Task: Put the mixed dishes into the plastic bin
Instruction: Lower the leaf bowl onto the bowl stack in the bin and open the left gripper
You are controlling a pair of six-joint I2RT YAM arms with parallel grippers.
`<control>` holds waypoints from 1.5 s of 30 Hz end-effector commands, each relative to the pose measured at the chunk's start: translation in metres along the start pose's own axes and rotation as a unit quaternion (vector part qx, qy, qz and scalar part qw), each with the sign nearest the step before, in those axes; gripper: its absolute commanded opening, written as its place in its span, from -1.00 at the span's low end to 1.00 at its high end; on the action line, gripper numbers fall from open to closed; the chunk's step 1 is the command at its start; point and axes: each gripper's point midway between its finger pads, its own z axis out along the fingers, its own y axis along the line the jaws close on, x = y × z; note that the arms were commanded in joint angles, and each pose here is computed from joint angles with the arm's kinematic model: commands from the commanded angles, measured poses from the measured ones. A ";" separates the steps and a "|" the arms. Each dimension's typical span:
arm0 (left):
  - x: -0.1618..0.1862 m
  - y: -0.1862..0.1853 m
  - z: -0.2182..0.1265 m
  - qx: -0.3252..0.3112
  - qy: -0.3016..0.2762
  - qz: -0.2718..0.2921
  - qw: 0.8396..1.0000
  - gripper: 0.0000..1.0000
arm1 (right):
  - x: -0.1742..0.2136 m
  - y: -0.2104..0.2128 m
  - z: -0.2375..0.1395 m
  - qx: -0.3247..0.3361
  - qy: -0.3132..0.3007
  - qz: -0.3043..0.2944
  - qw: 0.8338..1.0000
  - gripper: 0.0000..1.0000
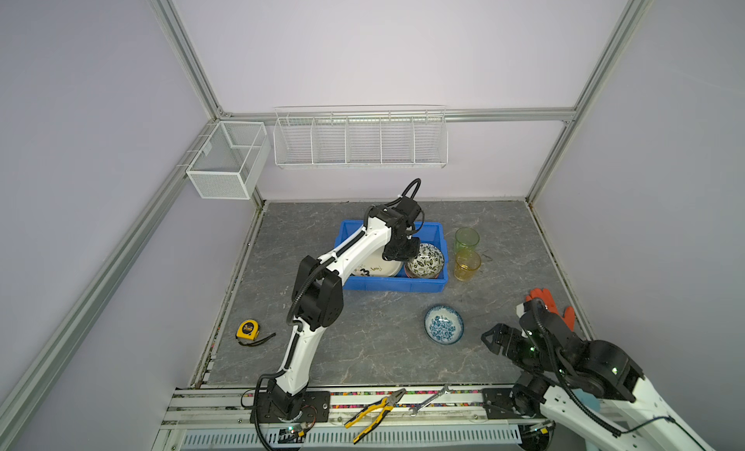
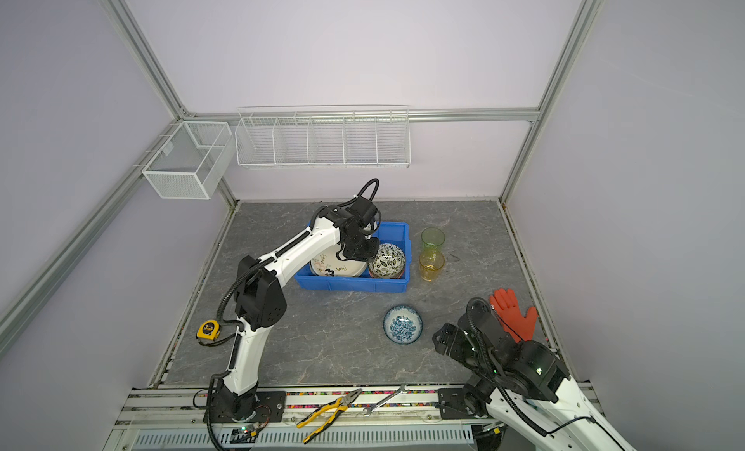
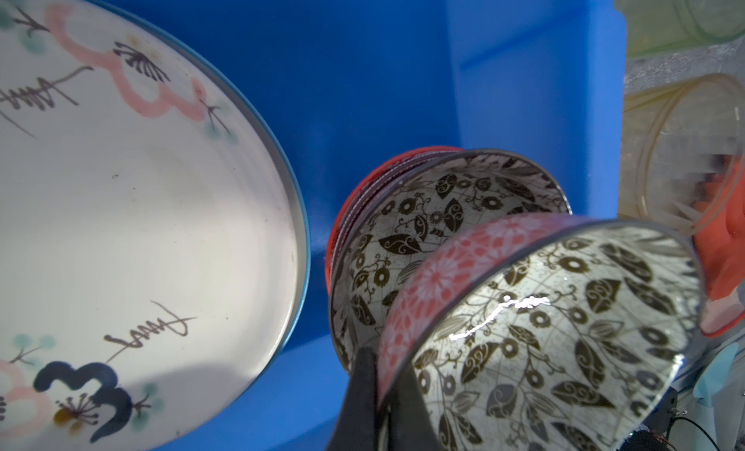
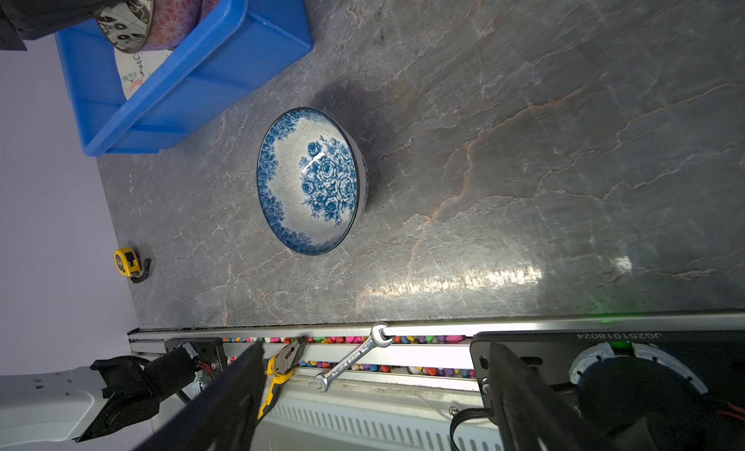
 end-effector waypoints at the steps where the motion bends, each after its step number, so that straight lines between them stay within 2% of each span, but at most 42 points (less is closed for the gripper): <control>1: -0.006 -0.002 -0.008 -0.003 -0.007 0.013 1.000 -1.00 | 0.002 -0.010 0.001 0.014 -0.002 0.014 1.000 0.76; 11: -0.006 0.002 0.000 -0.011 -0.004 0.007 1.000 -1.00 | 0.003 -0.011 0.001 0.013 -0.002 0.013 1.000 0.76; 20: -0.006 -0.002 0.006 0.002 -0.001 0.002 1.000 -0.36 | 0.003 -0.012 0.002 0.014 -0.002 0.013 1.000 0.76; 34: -0.009 -0.020 -0.025 0.043 -0.020 -0.001 0.999 0.33 | 0.001 -0.002 0.009 0.016 0.006 0.002 1.000 0.76; 45: 0.000 -0.020 -0.050 0.049 -0.036 -0.002 0.998 0.82 | -0.001 0.008 0.019 0.031 0.018 -0.006 0.999 0.76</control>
